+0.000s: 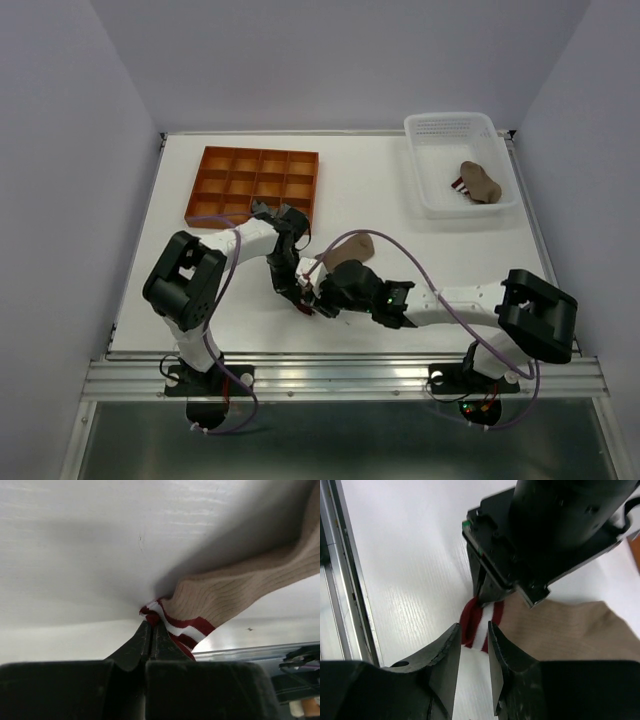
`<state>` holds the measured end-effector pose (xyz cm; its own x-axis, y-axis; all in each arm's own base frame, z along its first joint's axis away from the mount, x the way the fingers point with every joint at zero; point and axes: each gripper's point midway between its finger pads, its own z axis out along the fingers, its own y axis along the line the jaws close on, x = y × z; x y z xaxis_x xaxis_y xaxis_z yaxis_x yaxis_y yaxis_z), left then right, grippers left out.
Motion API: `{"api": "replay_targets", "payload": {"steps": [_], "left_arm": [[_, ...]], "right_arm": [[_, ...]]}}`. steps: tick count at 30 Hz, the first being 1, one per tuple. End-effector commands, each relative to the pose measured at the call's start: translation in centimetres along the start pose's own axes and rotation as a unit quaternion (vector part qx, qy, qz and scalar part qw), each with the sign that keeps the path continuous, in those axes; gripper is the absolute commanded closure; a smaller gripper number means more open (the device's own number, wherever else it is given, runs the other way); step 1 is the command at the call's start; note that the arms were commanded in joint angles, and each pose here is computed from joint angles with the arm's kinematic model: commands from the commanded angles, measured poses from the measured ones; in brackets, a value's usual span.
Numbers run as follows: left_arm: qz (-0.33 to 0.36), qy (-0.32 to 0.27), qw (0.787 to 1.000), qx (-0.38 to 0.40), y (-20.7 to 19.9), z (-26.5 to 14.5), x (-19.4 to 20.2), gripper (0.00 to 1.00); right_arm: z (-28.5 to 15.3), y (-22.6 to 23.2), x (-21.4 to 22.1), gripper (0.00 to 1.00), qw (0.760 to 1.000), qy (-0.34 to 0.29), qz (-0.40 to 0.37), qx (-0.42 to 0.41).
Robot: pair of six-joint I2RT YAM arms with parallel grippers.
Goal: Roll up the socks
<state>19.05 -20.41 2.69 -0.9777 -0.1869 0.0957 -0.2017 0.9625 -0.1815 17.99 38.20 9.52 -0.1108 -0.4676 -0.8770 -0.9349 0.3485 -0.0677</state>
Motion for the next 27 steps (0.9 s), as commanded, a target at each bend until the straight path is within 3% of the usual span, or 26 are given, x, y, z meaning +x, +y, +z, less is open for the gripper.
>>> {"api": "replay_targets", "payload": {"steps": [1, 11, 27], "left_arm": [[0.024, 0.059, 0.998, -0.021, 0.5, -0.3, 1.9, 1.0], [0.044, 0.116, 0.992, -0.016, 0.2, 0.2, 3.0, 1.0], [0.055, 0.12, 0.991, -0.02, -0.3, 0.0, 2.4, 1.0]], "right_arm": [[-0.5, 0.1, -3.1, 0.67, 0.997, -0.051, -0.05, 0.022], [0.9, 3.3, -0.6, 0.68, 0.992, -0.005, -0.128, 0.004], [2.3, 4.8, 1.9, 0.68, 0.983, 0.052, -0.174, 0.002]]}}
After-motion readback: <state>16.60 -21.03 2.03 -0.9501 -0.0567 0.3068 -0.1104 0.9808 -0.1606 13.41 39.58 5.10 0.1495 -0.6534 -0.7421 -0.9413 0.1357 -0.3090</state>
